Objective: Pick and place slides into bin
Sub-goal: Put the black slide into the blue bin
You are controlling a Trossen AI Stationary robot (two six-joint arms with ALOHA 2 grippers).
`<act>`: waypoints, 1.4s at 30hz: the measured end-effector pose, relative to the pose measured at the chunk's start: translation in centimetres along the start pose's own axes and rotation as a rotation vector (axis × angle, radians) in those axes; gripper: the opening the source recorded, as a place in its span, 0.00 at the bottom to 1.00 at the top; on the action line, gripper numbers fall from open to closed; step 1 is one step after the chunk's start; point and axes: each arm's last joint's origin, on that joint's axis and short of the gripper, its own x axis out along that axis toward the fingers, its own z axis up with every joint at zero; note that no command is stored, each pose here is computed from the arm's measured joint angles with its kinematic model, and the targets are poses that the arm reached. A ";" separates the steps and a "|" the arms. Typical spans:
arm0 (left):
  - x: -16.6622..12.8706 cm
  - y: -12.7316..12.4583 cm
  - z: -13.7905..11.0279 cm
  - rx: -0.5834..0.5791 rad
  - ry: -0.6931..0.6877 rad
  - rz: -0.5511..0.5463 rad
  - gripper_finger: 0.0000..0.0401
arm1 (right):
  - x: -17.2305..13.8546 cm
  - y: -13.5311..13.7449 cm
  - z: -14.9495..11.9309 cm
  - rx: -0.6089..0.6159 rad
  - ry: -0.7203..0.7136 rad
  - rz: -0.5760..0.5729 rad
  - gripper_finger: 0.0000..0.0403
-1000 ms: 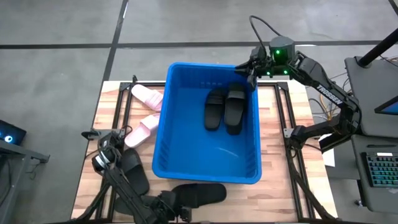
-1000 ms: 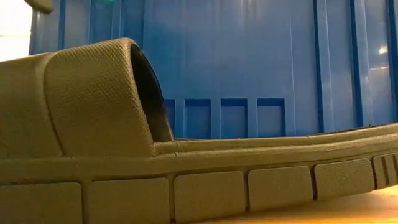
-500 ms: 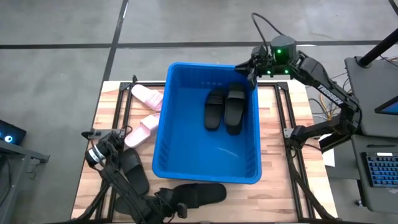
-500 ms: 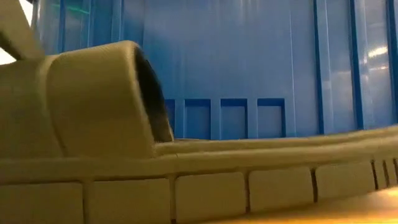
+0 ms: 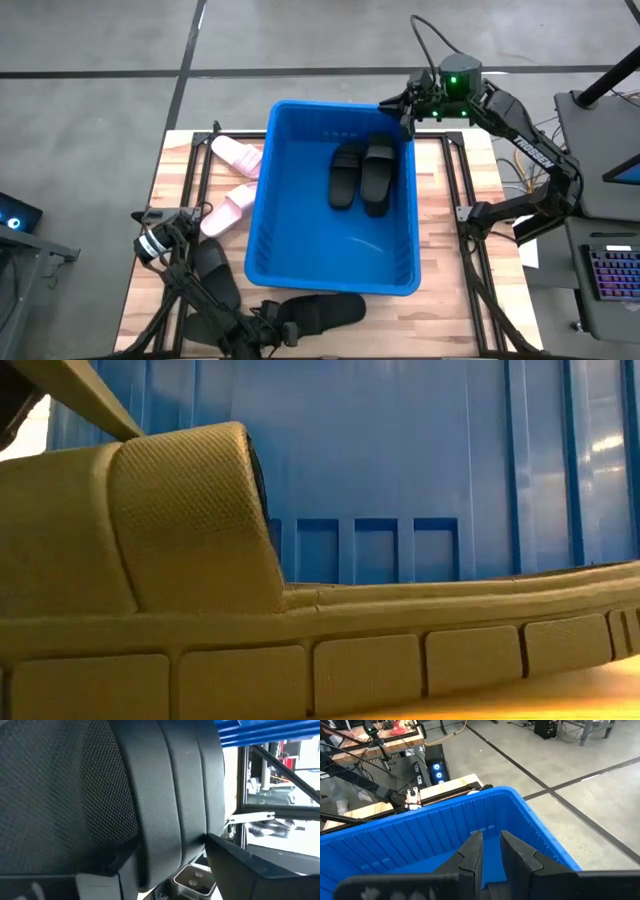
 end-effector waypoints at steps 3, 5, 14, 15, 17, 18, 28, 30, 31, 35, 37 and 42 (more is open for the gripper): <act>-0.1 0.1 0.1 0.007 -0.006 -0.003 0.41 | 0.0 0.0 0.0 0.000 0.000 0.000 0.15; -0.2 0.1 0.1 0.018 -0.007 -0.007 0.34 | 0.0 0.0 0.0 0.004 0.000 0.000 0.15; -0.8 -1.6 -0.2 0.131 -0.056 -0.173 0.02 | 0.0 0.0 0.0 0.007 0.000 0.000 0.15; -1.0 -2.1 -0.1 0.136 -0.057 -0.195 0.02 | 0.0 0.0 0.0 0.007 -0.003 0.000 0.15; -1.8 -3.1 0.1 0.124 -0.053 -0.221 0.01 | 0.0 0.0 0.1 0.005 -0.009 0.000 0.15; -2.2 -3.5 0.3 0.132 -0.051 -0.229 0.01 | 0.0 0.0 0.1 0.003 -0.013 0.000 0.15; -9.1 -11.2 3.6 0.353 0.020 -0.385 0.01 | 0.0 0.1 0.3 -0.003 -0.032 0.024 0.15; -10.9 -12.8 4.7 0.413 0.025 -0.429 0.00 | 0.0 0.3 0.4 -0.006 -0.042 0.096 0.15; -11.8 -13.6 5.3 0.434 0.018 -0.451 0.00 | -0.1 0.4 0.5 -0.015 -0.055 0.142 0.15; -15.1 -16.0 8.1 0.504 -0.007 -0.533 0.00 | -0.6 1.7 1.4 -0.044 -0.110 0.314 0.15; -16.5 -16.8 9.2 0.547 -0.013 -0.565 0.00 | -1.1 2.8 2.1 -0.090 -0.145 0.374 0.15; -19.2 -17.9 12.1 0.597 0.005 -0.597 0.00 | -3.4 7.0 4.5 -0.388 -0.295 0.500 0.15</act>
